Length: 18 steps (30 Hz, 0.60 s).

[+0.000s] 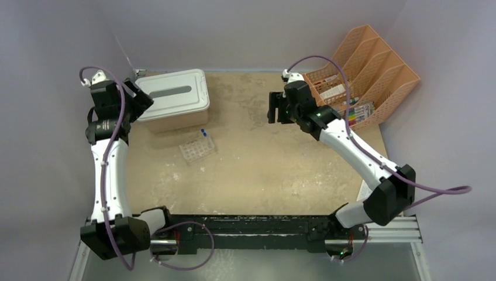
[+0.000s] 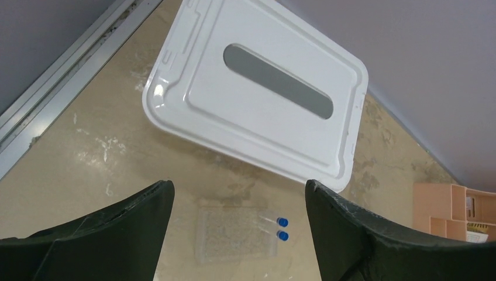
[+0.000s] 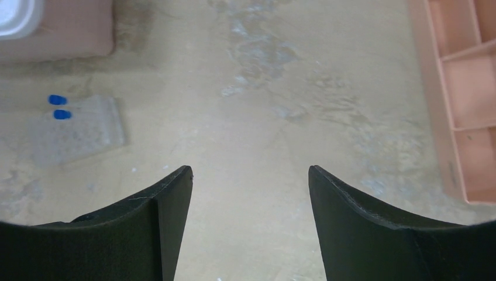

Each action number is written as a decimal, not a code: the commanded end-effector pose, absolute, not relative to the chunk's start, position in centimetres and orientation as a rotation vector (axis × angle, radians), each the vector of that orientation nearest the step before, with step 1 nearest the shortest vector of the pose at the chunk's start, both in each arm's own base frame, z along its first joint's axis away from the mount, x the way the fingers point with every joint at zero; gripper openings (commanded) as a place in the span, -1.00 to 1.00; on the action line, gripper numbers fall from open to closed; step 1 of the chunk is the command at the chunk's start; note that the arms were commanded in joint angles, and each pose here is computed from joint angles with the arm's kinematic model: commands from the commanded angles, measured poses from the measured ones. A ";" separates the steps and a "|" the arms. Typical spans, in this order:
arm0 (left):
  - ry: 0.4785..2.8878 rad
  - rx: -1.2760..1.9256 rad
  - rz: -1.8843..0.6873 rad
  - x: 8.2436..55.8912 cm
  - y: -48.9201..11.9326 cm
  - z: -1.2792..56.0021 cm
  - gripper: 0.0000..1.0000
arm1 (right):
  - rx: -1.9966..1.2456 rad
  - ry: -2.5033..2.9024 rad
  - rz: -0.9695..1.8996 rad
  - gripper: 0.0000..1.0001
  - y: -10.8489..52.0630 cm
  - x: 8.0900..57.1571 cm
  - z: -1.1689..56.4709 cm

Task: Organize the chemistry lab equipment

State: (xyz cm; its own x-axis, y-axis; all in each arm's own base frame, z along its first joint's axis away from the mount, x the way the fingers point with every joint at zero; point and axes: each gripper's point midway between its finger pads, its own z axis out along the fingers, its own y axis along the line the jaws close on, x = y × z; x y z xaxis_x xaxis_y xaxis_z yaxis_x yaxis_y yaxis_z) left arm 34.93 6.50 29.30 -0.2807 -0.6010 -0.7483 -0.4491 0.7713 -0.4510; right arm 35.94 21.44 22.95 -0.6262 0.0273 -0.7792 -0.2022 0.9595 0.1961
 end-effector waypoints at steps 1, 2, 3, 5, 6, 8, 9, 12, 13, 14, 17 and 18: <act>1.885 -0.814 -0.212 32.0 5.6 30.9 0.64 | -0.022 2.186 0.142 0.50 16.5 35.0 23.8; 1.877 -0.815 -0.188 31.0 5.7 31.4 0.65 | 0.006 2.181 0.116 0.50 15.6 34.6 23.9; 1.871 -0.817 -0.153 30.1 6.0 31.9 0.65 | 0.029 2.172 0.087 0.50 14.7 34.2 24.0; 1.840 -0.808 -0.097 28.1 6.4 33.2 0.65 | 0.074 2.128 0.057 0.50 13.0 33.5 25.1; 1.832 -0.812 -0.072 27.4 6.6 33.5 0.65 | 0.093 2.112 0.036 0.50 12.3 33.2 25.4; 1.803 -0.806 -0.035 26.1 6.9 34.5 0.65 | 0.139 2.079 -0.012 0.50 10.8 32.6 26.4; 1.784 -0.804 -0.022 25.5 7.0 35.1 0.65 | 0.162 2.066 -0.036 0.50 10.0 32.3 26.8; 1.724 -0.793 0.008 24.1 7.2 36.7 0.65 | 0.242 2.010 -0.078 0.50 7.9 30.9 28.7; 1.707 -0.793 0.017 23.8 7.3 37.0 0.66 | 0.256 1.986 -0.078 0.51 7.4 30.5 29.4; 1.695 -0.791 0.025 23.5 7.3 37.3 0.66 | 0.267 1.964 -0.079 0.51 6.9 30.1 30.0; 1.684 -0.790 0.038 22.9 7.3 37.5 0.67 | 0.291 1.909 -0.073 0.56 5.7 28.8 31.7; 1.685 -0.788 0.041 22.9 7.3 37.4 0.68 | 0.295 1.896 -0.068 0.58 5.4 28.4 32.2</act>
State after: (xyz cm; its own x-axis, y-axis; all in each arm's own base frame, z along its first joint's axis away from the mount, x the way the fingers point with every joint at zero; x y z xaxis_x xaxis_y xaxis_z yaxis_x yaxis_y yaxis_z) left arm 23.48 6.61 36.22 -0.0855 -0.5120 -0.8547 -0.4939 0.7669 -0.4099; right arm 29.93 8.16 29.66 -0.3986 0.1370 -0.9068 0.1532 0.9848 0.0814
